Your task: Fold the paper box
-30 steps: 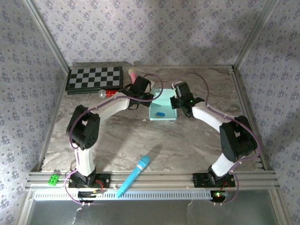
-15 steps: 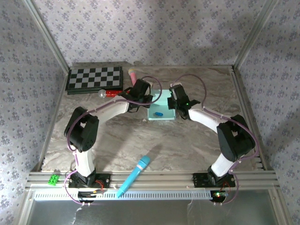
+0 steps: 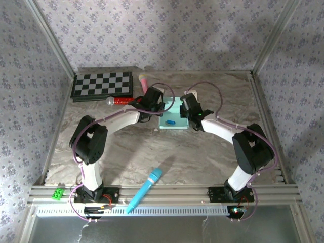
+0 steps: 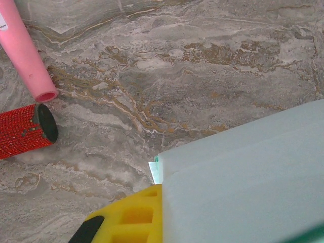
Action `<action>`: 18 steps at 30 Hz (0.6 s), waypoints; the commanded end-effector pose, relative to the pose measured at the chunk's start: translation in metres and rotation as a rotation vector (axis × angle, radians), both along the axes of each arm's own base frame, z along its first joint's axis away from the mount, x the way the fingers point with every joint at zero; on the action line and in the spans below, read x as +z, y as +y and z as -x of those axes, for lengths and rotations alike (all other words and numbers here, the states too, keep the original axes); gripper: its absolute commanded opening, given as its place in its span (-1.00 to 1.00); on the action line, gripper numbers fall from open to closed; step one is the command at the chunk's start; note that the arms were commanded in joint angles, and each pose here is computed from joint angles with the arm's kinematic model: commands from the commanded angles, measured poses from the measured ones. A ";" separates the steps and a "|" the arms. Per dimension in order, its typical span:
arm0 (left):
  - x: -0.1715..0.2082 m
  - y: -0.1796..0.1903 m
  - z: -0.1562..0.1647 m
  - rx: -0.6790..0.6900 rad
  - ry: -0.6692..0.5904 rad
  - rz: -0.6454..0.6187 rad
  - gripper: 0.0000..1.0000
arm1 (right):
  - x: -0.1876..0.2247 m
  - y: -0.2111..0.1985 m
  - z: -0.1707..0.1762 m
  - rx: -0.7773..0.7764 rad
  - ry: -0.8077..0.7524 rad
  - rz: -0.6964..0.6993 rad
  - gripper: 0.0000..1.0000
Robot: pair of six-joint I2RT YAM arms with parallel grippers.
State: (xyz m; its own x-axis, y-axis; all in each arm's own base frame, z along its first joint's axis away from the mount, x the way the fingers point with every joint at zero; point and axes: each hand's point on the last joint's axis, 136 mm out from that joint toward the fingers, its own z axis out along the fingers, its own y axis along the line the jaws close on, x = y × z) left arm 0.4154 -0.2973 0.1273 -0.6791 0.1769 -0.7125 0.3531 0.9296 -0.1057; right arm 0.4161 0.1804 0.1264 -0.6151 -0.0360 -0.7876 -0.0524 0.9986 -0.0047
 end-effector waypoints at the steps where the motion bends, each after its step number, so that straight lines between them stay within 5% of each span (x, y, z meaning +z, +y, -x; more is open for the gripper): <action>1: 0.043 -0.010 -0.004 0.022 -0.083 0.119 -0.91 | -0.015 -0.011 0.006 -0.065 0.027 0.030 -0.78; 18: 0.035 -0.012 0.006 0.044 -0.146 0.154 -0.90 | -0.013 -0.006 0.014 -0.098 -0.117 -0.020 -0.82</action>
State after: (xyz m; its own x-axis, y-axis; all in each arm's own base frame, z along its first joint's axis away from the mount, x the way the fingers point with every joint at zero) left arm 0.4082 -0.2991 0.1238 -0.6278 0.1418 -0.7653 0.3367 0.9360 -0.1028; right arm 0.4054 0.1827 0.1184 -0.5324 0.0153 -0.8463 0.0041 0.9999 0.0155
